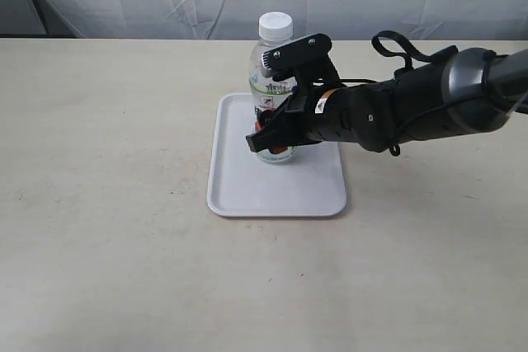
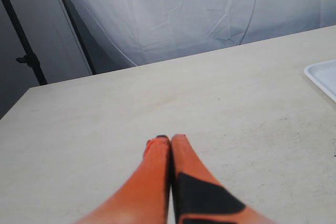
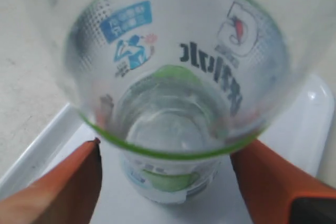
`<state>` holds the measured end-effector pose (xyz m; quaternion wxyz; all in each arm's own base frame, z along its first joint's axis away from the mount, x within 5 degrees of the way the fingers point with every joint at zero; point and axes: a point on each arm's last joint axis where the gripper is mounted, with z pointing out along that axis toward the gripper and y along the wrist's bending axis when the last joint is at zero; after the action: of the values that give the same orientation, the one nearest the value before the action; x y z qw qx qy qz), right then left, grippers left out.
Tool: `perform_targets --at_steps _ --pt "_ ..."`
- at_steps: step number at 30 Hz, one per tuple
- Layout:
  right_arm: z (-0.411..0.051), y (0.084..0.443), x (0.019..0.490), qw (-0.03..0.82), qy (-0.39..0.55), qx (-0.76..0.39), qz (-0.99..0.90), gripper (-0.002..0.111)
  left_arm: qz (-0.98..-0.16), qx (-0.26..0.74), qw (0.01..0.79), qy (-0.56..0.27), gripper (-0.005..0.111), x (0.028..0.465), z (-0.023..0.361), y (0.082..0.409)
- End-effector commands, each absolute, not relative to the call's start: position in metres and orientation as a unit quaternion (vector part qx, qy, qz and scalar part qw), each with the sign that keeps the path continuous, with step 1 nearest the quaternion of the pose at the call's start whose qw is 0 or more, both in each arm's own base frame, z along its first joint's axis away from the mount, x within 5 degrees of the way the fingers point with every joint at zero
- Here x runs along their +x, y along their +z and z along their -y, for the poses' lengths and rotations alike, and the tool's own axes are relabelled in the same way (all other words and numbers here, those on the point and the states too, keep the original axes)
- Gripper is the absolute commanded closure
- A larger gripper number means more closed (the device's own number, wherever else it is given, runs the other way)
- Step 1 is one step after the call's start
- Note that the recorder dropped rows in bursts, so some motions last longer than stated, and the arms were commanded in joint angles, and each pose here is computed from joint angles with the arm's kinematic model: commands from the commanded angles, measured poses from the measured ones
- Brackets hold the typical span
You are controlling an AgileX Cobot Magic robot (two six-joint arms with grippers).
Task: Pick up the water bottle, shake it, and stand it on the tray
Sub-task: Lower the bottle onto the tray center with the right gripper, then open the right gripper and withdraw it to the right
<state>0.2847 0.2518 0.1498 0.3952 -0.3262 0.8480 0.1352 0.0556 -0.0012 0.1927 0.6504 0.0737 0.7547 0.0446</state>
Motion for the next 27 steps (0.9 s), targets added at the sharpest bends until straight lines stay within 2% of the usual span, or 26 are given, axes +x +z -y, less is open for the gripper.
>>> perform_targets --at_steps 1,6,12,21,27 --pt "-0.251 0.148 0.283 0.383 0.135 -0.323 -0.855 0.038 -0.755 0.072 0.650 0.042 0.106 0.055 0.001 0.192" --pt "-0.249 0.146 0.280 0.358 0.136 -0.319 -0.867 0.037 -0.755 0.072 0.650 0.042 0.106 0.055 0.001 0.192" --pt "-0.246 0.161 0.276 0.354 0.143 -0.314 -0.869 0.037 -0.755 0.072 0.650 0.042 0.106 0.055 0.001 0.192" --pt "-0.240 0.170 0.264 0.298 0.141 -0.331 -0.884 0.038 -0.755 0.072 0.650 0.042 0.106 0.055 0.001 0.192" --pt "-0.225 0.172 0.260 0.243 0.129 -0.323 -0.905 0.045 -0.755 0.072 0.650 0.042 0.106 0.055 0.001 0.192"
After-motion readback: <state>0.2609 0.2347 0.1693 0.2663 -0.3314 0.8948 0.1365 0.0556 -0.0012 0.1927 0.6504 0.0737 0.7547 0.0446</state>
